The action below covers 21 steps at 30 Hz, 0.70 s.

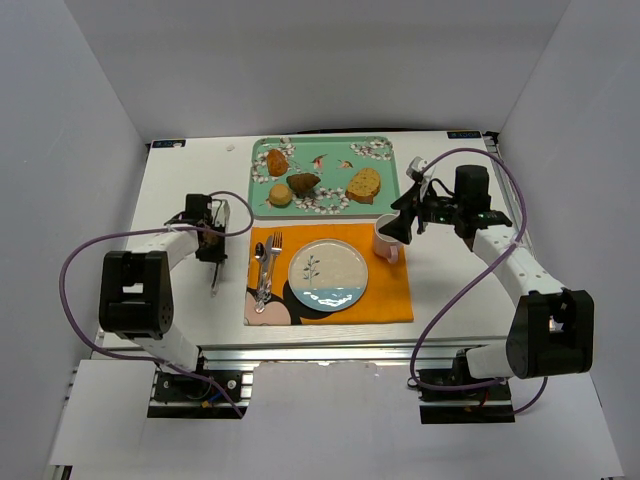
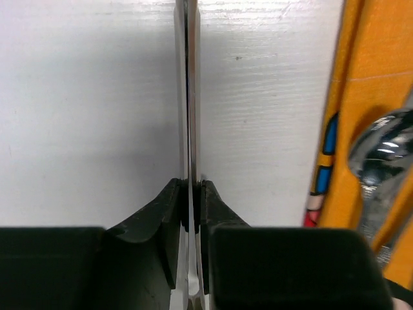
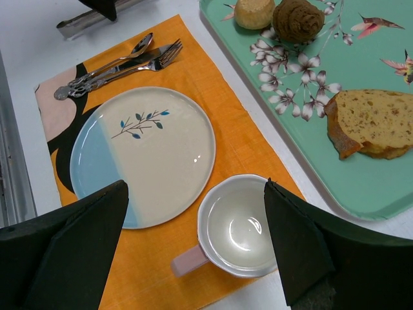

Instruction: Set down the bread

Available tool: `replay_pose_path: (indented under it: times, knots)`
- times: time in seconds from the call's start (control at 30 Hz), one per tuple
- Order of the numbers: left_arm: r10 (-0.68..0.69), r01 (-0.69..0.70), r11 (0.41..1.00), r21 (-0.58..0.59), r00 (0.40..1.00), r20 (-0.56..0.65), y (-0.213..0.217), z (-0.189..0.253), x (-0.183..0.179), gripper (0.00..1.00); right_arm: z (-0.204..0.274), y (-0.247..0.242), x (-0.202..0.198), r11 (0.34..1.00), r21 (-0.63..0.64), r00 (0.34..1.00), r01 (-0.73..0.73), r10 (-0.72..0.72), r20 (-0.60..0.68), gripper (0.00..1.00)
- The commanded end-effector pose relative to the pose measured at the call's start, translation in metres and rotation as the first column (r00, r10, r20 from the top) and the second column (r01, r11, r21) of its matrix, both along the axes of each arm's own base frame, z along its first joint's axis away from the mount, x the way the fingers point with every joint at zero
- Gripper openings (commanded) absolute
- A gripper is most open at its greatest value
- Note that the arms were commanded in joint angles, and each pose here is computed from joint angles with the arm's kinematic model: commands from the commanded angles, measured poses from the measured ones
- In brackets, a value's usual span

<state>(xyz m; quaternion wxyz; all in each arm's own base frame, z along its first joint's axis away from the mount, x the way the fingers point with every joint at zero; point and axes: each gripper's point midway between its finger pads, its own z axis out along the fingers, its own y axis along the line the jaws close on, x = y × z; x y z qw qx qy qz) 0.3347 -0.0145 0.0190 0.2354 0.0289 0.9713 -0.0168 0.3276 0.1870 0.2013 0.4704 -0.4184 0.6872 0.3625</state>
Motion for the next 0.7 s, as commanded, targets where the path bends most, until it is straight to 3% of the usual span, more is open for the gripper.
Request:
replay_pose_path:
  times: [0.0, 0.1, 0.23, 0.27, 0.43, 0.67]
  knots:
    - [0.111, -0.1, 0.989, -0.111, 0.989, 0.1, -0.011, 0.06, 0.019, 0.05, 0.015, 0.0, 0.0, 1.0, 0.023, 0.999, -0.012, 0.011, 0.042, 0.89]
    - [0.174, -0.113, 0.932, -0.346, 0.973, 0.151, -0.047, 0.109, 0.033, 0.18, 0.015, 0.0, 0.001, 0.999, 0.028, 0.999, -0.014, 0.013, 0.04, 0.89]
    - [0.262, -0.125, 0.797, -0.59, 0.953, 0.153, -0.087, 0.145, 0.035, 0.34, 0.015, 0.001, 0.0, 0.999, 0.042, 0.999, -0.018, 0.017, 0.032, 0.89]
    - [0.268, -0.122, 0.776, -0.619, 0.952, 0.148, -0.092, 0.149, 0.035, 0.39, 0.016, 0.002, 0.0, 0.999, 0.044, 0.999, -0.019, 0.017, 0.035, 0.89]
    - [0.305, -0.174, 0.658, -0.733, 0.951, 0.048, -0.111, 0.154, 0.029, 0.43, 0.017, 0.002, 0.0, 0.998, 0.05, 0.999, -0.023, 0.021, 0.039, 0.89]
    - [0.335, -0.213, 0.629, -0.748, 0.942, 0.013, -0.111, 0.154, 0.032, 0.48, 0.016, 0.002, -0.004, 0.998, 0.054, 0.999, -0.021, 0.019, 0.036, 0.89]
